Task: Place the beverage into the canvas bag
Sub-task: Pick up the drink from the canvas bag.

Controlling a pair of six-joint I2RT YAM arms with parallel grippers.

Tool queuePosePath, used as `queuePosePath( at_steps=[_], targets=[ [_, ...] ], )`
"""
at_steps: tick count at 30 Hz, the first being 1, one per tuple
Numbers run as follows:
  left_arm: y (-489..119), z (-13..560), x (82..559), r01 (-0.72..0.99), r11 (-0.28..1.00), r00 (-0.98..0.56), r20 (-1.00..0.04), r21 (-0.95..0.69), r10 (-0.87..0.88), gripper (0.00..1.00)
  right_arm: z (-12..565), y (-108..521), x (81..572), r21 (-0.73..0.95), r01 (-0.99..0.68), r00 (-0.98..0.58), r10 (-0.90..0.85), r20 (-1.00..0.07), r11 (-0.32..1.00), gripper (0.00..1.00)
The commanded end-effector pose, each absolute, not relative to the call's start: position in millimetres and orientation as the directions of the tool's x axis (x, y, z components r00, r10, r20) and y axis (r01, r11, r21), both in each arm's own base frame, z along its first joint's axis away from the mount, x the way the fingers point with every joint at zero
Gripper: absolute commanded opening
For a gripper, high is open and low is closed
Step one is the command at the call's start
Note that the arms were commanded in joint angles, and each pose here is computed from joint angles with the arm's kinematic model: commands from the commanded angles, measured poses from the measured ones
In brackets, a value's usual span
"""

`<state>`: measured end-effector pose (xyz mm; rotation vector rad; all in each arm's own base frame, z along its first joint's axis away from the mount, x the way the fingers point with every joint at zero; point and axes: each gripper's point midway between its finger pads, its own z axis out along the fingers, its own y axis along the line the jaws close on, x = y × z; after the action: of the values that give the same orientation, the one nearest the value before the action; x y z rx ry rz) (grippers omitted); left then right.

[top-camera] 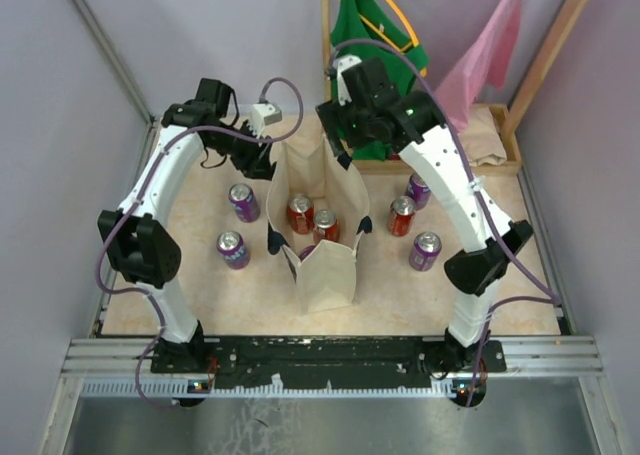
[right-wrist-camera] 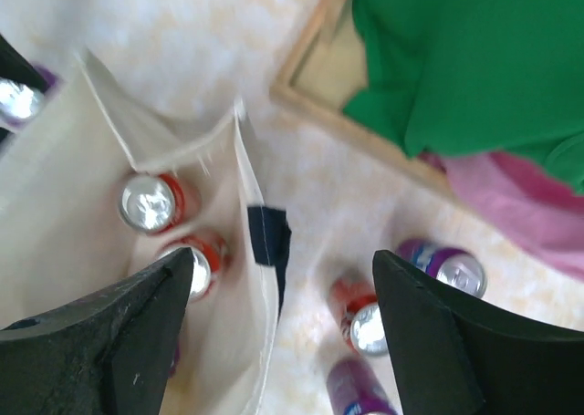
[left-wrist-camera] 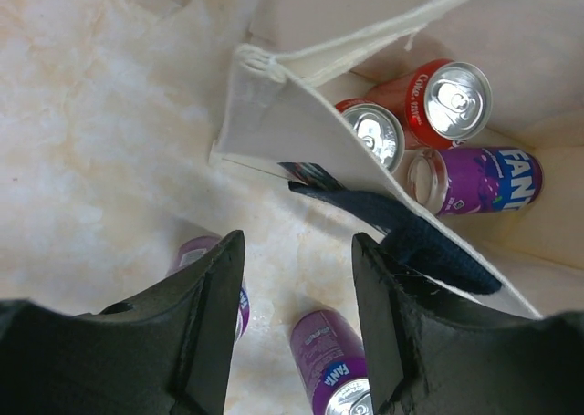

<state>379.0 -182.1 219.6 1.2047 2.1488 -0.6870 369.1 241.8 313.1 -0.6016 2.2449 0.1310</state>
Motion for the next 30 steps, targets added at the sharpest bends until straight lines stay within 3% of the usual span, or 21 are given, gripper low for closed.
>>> queuePosePath(
  at_steps=[1,12,22,30],
  targets=[
    [-176,243,400,0.831,0.544,-0.439,-0.739,-0.116,0.512,0.57,364,258,373,-0.092,-0.494,-0.471,-0.355,-0.807,0.865,0.79],
    [-139,241,451,0.704,0.68,-0.543,-0.773,-0.206,0.328,0.57,340,302,340,-0.016,-0.53,-0.52,-0.34,-0.784,0.848,0.64],
    [-143,236,425,0.755,0.62,-0.493,-0.807,-0.211,0.326,0.57,284,337,265,0.038,-0.513,-0.648,-0.358,-0.672,0.858,0.56],
    [-151,238,418,0.769,0.594,-0.476,-0.833,-0.238,0.282,0.56,252,343,248,0.135,-0.367,-0.813,-0.246,-0.528,0.921,0.53]
  ],
)
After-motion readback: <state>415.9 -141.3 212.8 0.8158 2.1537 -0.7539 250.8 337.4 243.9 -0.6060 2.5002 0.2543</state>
